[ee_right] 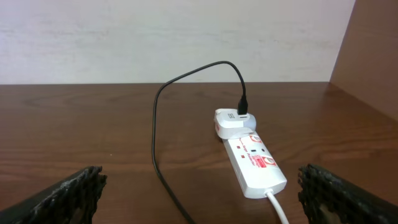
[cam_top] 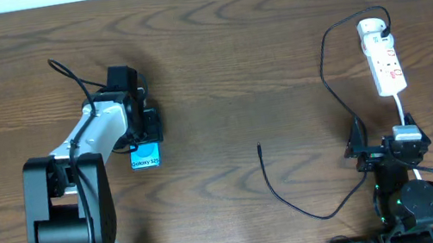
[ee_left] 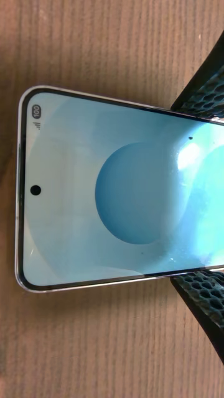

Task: Plug charger to phone and switch on socket
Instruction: 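Lift the phone with the left gripper and rotate it upright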

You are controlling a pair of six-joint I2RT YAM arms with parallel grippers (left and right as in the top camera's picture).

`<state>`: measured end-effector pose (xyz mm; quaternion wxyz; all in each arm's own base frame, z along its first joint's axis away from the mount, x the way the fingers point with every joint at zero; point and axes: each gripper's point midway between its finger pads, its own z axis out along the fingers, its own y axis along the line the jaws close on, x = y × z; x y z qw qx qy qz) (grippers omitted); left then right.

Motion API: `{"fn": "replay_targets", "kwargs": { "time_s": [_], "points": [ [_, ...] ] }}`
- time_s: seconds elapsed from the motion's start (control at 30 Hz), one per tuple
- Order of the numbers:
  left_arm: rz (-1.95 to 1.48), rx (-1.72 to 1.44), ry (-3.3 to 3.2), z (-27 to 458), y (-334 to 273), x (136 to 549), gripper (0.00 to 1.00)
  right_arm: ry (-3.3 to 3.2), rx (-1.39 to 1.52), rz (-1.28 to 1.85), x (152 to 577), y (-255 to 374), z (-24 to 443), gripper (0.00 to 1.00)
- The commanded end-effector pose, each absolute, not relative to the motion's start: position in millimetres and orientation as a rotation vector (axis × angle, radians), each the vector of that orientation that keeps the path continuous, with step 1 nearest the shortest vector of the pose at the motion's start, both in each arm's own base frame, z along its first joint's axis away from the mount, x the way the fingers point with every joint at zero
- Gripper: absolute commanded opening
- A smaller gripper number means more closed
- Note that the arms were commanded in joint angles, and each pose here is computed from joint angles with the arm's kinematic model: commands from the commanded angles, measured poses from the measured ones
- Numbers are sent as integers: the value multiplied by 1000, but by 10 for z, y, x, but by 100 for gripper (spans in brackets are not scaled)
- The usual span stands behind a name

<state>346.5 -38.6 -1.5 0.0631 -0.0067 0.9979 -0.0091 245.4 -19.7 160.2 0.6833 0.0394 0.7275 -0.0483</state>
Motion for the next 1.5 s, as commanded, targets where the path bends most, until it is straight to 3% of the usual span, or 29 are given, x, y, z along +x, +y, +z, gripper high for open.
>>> {"fn": "replay_targets", "kwargs": {
  "time_s": [0.0, 0.3, 0.7, 1.0, 1.23, 1.47],
  "points": [
    [-132, -21, 2930, 320, -504, 3643, 7, 1632, 103, -106, 2450, -215, 1595, 99],
    [-390, -186, 2706, 1185, -758, 3862, 7, 1632, 103, -106, 2450, -216, 1595, 99],
    [-934, -574, 2576, 1896, -1216, 3642, 7, 1632, 103, -106, 2450, -215, 1595, 99],
    [-1618, -1378, 2508, 2293, -1604, 3401, 7, 1632, 103, -106, 2450, -216, 1595, 99],
    [-1992, -1387, 2368, 2745, -1524, 3505, 7, 1632, 103, -106, 2450, -215, 1595, 99],
    [-2073, -1477, 2308, 2823, -1357, 3517, 7, 1632, 103, -106, 2450, -215, 1595, 99]
  ]
}}
